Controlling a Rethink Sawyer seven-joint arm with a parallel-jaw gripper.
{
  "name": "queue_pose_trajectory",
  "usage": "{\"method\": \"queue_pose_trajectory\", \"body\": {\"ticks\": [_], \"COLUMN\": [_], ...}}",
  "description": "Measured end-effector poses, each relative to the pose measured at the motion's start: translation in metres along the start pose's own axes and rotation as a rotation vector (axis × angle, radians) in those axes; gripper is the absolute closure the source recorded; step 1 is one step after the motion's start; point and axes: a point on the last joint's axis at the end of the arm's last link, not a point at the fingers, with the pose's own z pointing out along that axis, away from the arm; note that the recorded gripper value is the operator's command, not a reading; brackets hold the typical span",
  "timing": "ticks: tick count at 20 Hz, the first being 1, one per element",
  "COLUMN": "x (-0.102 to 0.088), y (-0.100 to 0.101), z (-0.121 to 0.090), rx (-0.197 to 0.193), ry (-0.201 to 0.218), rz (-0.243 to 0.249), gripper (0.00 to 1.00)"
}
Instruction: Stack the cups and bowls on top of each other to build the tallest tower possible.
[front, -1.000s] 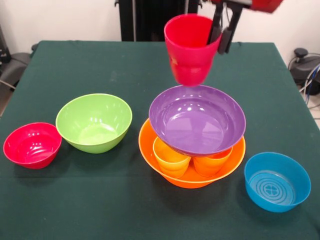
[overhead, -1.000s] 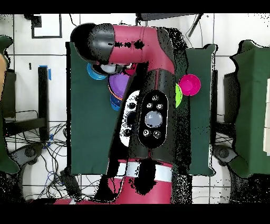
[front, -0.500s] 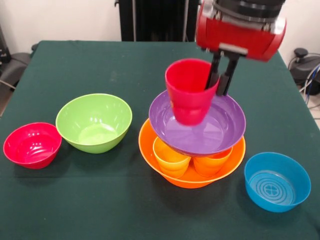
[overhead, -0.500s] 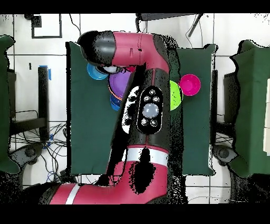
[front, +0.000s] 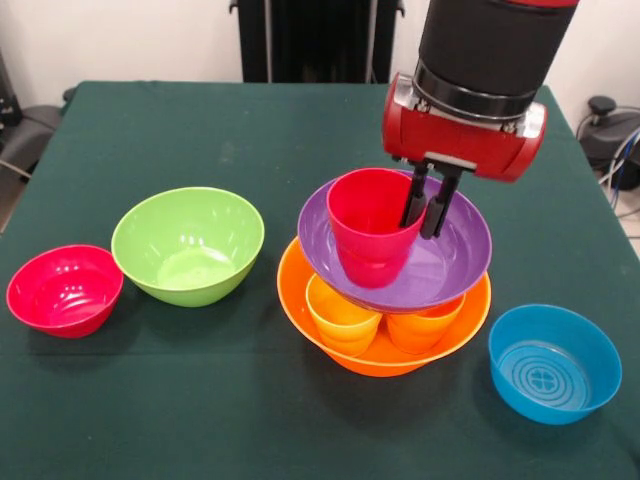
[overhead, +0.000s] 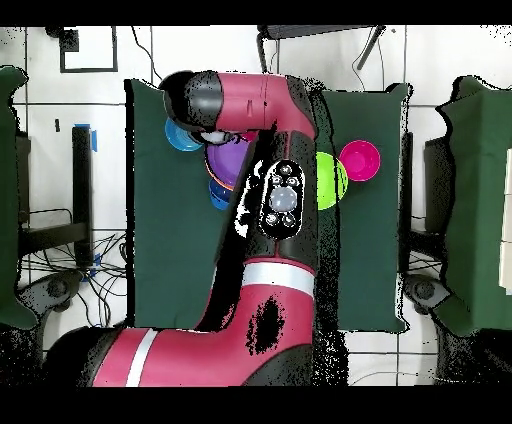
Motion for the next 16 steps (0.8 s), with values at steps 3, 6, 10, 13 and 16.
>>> {"method": "queue_pose_trajectory", "body": {"ticks": [3, 6, 10, 13, 16], "x": [0.002, 0.003, 0.005, 0.005, 0.004], "y": [0.000, 0.000, 0.001, 0.001, 0.001], "z": [0.005, 0.010, 0.013, 0.013, 0.012], "rx": [0.002, 0.003, 0.004, 0.004, 0.003], "ry": [0.007, 0.013, 0.017, 0.017, 0.016], "rz": [-0.001, -0.002, -0.002, -0.002, -0.002], "gripper": [1.00, 1.00, 1.00, 1.00, 1.00]}}
